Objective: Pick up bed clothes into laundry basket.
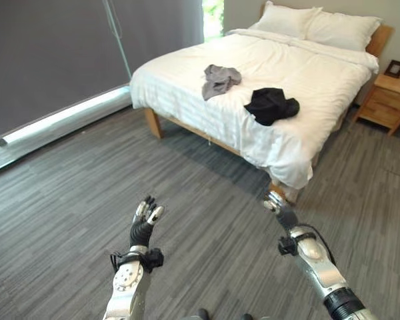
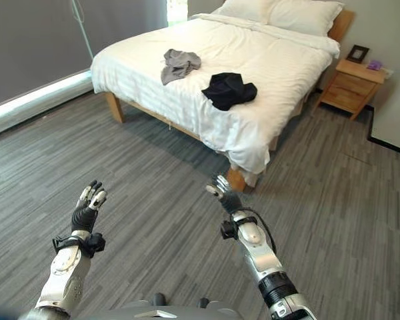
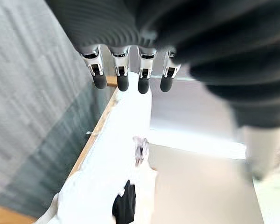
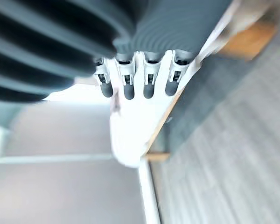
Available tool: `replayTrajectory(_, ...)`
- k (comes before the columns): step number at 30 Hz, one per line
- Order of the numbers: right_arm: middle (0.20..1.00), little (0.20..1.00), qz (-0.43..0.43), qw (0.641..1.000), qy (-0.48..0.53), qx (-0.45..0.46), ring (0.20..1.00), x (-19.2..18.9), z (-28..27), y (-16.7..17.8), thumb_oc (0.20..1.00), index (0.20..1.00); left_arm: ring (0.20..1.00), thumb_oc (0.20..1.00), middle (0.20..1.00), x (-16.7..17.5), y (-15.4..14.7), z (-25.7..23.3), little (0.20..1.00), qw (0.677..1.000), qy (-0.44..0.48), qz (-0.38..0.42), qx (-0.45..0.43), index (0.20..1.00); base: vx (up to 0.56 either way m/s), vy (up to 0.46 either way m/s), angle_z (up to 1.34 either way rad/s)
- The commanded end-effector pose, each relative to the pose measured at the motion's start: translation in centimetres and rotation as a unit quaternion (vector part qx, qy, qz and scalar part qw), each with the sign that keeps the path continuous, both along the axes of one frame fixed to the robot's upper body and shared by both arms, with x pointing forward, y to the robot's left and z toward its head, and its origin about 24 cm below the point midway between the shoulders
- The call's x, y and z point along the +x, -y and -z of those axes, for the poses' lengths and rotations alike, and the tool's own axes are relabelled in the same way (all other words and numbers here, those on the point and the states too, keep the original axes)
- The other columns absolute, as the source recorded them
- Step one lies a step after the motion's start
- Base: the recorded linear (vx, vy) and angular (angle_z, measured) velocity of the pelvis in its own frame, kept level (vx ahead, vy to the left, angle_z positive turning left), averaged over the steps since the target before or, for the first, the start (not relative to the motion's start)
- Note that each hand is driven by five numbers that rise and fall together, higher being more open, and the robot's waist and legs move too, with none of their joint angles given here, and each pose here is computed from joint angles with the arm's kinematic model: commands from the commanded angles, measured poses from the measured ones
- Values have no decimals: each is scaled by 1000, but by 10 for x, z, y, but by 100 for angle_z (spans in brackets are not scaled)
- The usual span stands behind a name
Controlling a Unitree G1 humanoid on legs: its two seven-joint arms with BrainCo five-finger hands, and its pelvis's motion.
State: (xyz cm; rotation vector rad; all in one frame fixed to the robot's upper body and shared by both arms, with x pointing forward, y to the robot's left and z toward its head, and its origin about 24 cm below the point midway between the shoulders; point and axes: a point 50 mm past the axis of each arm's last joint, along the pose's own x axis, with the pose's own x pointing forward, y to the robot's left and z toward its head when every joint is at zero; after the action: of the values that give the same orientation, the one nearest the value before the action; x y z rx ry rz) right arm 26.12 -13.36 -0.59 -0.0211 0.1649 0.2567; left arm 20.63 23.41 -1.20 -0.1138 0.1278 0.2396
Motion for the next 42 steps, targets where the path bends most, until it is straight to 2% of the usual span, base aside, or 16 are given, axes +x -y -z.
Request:
replayTrajectory(1,1000,1000,3,996,83,29,1000,13,-35,-4,1000,1000,1000,1000,1000,9,-11,-33,1000,996,84,-21,33,1000,43,-30,14)
replayTrajectory(2,1000,1000,-14,995,93,39,1000,13,-41,-12,1000,1000,1000,1000,1000,12,-6,-40,1000,993,97,-12,59,1000,51,-39,11)
replayTrajectory(7,1000,1000,-27,990,137,22,1000,21,-56,-22,1000,1000,1000,1000,1000,21,-11,-52,1000,989,136,-52,18,1000,42,-26,0)
replayTrajectory(11,1000,1000,-35,988,149,10,1000,20,-60,-24,1000,1000,1000,1000,1000,25,-4,-56,1000,989,142,-31,26,1000,54,-19,-2)
replayTrajectory(25,1000,1000,-13,983,179,45,1000,15,-73,-15,1000,1000,1000,1000,1000,30,1,-72,1000,983,181,-18,18,1000,22,-32,0)
replayTrajectory(27,1000,1000,9,983,178,39,1000,16,-72,-5,1000,1000,1000,1000,1000,31,7,-74,1000,982,186,-5,6,1000,127,12,11)
replayTrajectory(35,1000,1000,30,987,157,26,1000,10,-62,8,1000,1000,1000,1000,1000,28,11,-65,1000,987,161,9,0,1000,330,202,10)
replayTrajectory(42,1000,1000,8,988,147,45,1000,9,-58,-10,1000,1000,1000,1000,1000,39,10,-71,1000,986,152,47,43,1000,348,231,-18)
